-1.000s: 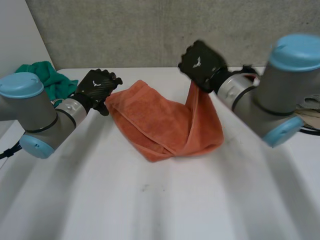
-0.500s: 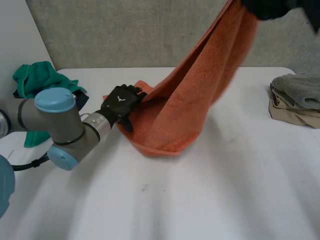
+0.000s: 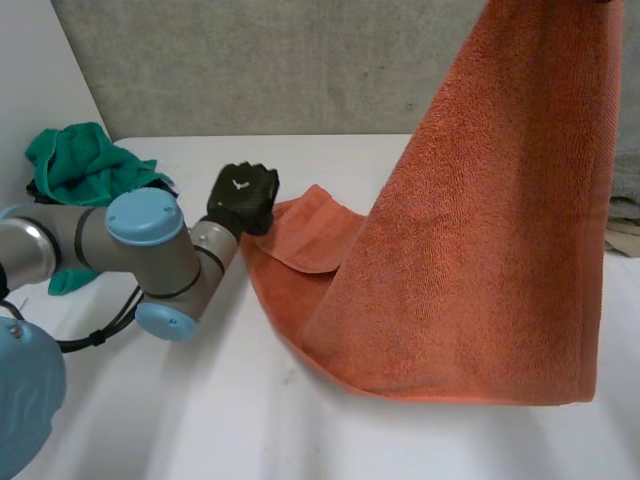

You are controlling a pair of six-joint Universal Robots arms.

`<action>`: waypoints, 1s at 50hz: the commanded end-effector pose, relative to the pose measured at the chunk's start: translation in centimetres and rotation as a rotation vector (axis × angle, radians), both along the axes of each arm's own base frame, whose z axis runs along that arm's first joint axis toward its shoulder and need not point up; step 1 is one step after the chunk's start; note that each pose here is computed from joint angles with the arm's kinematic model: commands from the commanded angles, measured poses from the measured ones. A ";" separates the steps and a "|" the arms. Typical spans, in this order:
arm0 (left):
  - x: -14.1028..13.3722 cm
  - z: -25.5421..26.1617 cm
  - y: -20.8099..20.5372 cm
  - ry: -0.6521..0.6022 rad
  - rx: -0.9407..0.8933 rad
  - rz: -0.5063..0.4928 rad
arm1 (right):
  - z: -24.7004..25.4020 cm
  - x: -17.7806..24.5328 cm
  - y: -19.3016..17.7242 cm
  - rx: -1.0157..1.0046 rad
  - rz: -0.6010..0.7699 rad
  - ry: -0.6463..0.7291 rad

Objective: Fold the laundry.

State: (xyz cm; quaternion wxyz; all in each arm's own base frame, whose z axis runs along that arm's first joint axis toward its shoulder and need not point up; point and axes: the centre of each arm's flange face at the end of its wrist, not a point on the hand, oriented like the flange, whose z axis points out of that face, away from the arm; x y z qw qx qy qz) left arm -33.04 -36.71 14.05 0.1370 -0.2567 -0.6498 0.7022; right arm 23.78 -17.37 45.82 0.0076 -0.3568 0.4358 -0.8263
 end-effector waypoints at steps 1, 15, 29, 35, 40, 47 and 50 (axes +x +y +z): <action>1.6 1.7 0.5 -0.002 0.003 0.027 | -0.3 -0.8 -1.1 0.008 -0.044 0.005; -0.6 -0.4 5.4 -0.057 0.155 -0.221 | 1.8 -0.7 -0.3 -0.052 -0.016 -0.033; -5.6 -2.6 5.2 0.000 0.121 -0.191 | 3.3 -0.4 2.2 -0.077 0.054 -0.086; -5.5 -2.4 3.5 0.037 0.048 -0.061 | 2.7 -0.6 1.7 -0.057 0.038 -0.080; -4.2 -0.8 2.4 0.062 -0.006 0.033 | 1.7 -0.5 1.2 -0.026 0.038 -0.063; 2.8 4.5 1.0 -0.024 -0.085 0.176 | -1.4 -1.9 -3.2 0.074 -0.080 -0.017; 4.6 7.1 2.5 -0.094 -0.145 0.186 | -3.9 -2.6 -5.8 0.161 -0.127 0.010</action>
